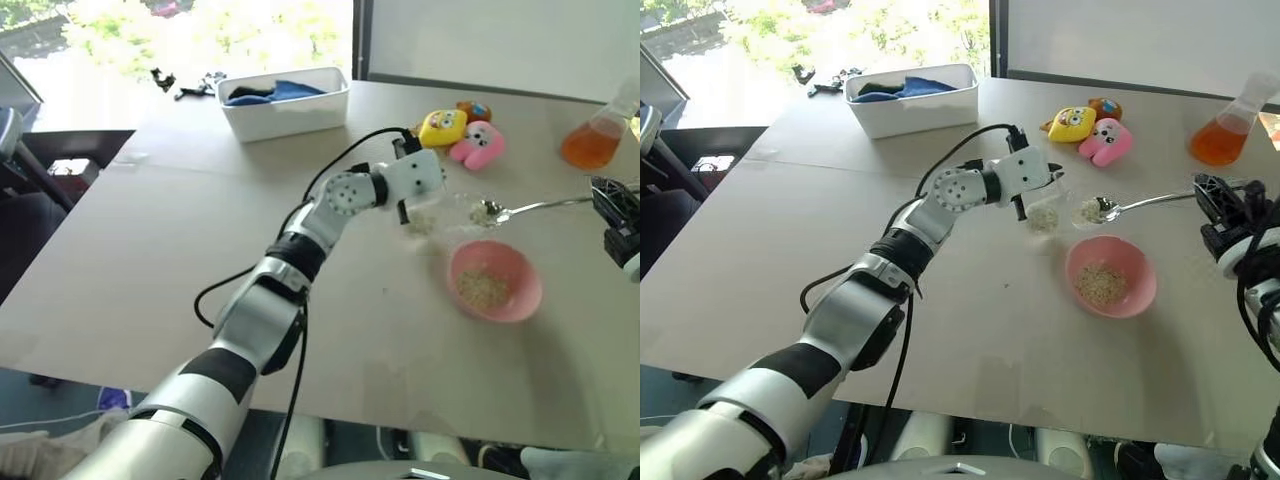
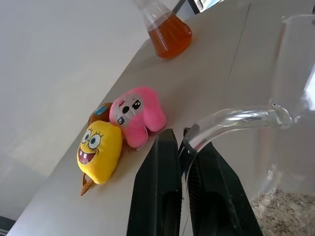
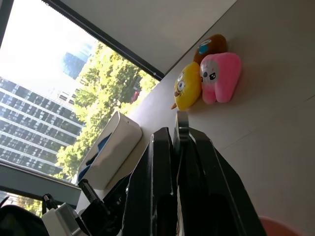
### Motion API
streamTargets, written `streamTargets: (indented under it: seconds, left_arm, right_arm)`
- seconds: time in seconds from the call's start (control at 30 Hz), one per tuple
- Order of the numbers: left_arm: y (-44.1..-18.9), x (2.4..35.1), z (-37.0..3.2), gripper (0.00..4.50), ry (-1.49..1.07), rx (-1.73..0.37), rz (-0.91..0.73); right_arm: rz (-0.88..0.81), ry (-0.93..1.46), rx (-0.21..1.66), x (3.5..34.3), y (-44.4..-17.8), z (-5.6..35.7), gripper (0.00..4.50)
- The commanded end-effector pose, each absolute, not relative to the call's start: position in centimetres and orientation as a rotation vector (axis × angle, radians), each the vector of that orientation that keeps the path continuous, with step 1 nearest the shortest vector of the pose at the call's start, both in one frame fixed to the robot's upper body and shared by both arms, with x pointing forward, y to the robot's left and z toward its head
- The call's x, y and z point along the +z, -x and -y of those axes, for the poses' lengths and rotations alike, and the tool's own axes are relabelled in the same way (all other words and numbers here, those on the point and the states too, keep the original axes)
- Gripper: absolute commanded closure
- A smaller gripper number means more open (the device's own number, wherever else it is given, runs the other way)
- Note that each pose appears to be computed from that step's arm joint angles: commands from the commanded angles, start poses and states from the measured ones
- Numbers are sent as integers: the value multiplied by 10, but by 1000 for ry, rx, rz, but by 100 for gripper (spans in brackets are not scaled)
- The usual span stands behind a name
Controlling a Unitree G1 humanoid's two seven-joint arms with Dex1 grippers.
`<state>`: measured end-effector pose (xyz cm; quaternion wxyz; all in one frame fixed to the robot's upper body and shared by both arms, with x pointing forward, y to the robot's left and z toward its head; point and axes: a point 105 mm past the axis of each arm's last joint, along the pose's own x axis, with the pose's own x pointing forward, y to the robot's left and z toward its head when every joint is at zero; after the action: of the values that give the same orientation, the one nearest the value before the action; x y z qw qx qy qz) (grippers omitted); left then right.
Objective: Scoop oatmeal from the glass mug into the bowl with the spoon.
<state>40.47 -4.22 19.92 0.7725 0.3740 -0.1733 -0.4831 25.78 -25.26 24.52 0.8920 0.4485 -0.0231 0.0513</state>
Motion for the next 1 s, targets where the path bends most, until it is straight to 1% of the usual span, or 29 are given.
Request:
streamTargets:
  seconds: [0.03,0.27,0.57,0.7,0.83,0.93,1.0]
  left_arm:
    - [-398,225,54,441,-845,-1046,502]
    - [-396,221,57,441,-874,-1056,523]
    - [-396,224,60,441,-876,-1053,534]
    - [-395,226,61,441,-877,-1053,541]
    - [-395,227,62,441,-882,-1049,550]
    - [-396,229,61,441,-885,-1040,555]
    - [-397,230,60,441,-883,-1034,556]
  right_arm:
    - [125,-933,110,257,-247,258,450]
    - [140,-936,93,253,-239,260,450]
    - [155,-913,93,244,-221,263,450]
    - [147,-885,68,238,-212,272,450]
    - [83,-803,70,233,-207,273,450]
    - [-3,-682,90,234,-209,266,450]
    - [-17,-579,115,240,-212,259,450]
